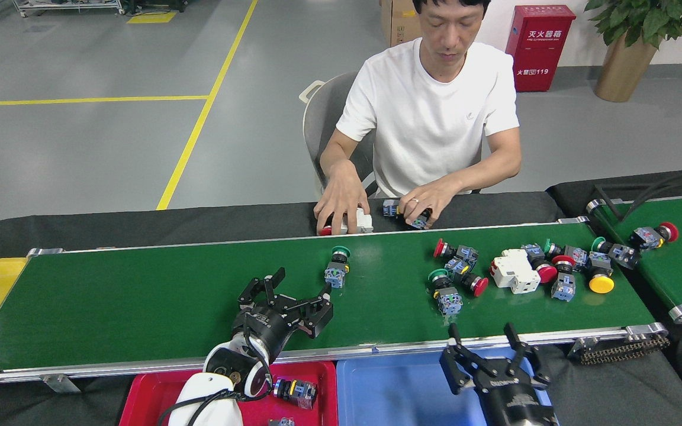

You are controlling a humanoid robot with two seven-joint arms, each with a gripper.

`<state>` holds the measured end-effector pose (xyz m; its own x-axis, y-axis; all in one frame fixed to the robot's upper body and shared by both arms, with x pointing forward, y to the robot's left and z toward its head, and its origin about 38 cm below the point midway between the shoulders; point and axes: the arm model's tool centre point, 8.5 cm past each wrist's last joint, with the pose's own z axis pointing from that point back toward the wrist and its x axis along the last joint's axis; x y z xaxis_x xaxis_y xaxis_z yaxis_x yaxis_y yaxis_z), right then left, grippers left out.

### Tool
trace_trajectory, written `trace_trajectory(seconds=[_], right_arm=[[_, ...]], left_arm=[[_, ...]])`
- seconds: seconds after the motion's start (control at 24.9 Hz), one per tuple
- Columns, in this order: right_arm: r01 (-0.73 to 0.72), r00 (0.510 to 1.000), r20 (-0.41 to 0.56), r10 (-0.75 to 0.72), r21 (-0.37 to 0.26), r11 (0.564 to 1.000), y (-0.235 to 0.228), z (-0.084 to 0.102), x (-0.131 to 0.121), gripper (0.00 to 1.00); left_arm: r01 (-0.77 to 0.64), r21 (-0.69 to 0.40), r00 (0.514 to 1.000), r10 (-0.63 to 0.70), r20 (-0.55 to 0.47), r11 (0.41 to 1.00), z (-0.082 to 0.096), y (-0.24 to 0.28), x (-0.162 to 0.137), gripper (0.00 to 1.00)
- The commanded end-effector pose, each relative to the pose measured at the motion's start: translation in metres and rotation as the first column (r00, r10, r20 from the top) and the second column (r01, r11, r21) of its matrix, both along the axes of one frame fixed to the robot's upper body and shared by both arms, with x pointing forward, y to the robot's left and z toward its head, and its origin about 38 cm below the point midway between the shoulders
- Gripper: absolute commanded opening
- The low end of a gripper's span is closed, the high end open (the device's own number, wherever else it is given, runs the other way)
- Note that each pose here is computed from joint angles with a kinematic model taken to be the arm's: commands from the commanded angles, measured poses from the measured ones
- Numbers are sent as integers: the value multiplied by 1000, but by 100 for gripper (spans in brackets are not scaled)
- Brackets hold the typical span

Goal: Pick switch part from conveyor to tray

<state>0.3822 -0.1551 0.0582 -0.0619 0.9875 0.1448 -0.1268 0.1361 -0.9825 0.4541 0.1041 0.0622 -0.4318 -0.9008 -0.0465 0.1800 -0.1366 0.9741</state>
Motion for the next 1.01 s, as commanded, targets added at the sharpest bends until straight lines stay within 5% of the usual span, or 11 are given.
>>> trace_trajectory(seconds=[0.0,0.36,0.4,0.44,0.52,0.6,0.64,0.84,0.96], right_arm=[[34,999,-19,-34,-24,999,10,-2,12,99],[23,991,-128,-32,-71,997,55,-14,78,99],[24,990,-136,-34,-75,997,56,-15,80,98],[25,990,-137,-35,-76,997,56,-15,81,97],[21,991,-133,-31,-80,997,55,-14,83,75],[8,990,-138,-20,-84,996,53,-15,83,34],[-2,990,-143,-10,-79,997,53,-15,83,21],[-94,984,-157,88,-32,995,65,-2,79,14],[-143,977,-158,141,0,990,65,5,66,14]], left_arm=[[7,0,999,-7,33,1000,13,-11,6,100],[-106,77,994,108,-17,991,0,-4,36,100],[-123,81,992,124,-17,989,0,0,39,95],[-129,84,991,130,-13,988,1,2,40,80],[-124,102,992,126,-7,987,-1,4,41,38],[-127,115,992,129,-13,985,-5,8,41,19],[-131,115,991,133,-12,985,-5,10,41,8],[-132,136,991,135,-18,982,-18,33,27,3],[-49,111,997,43,59,993,1,49,1,5]])
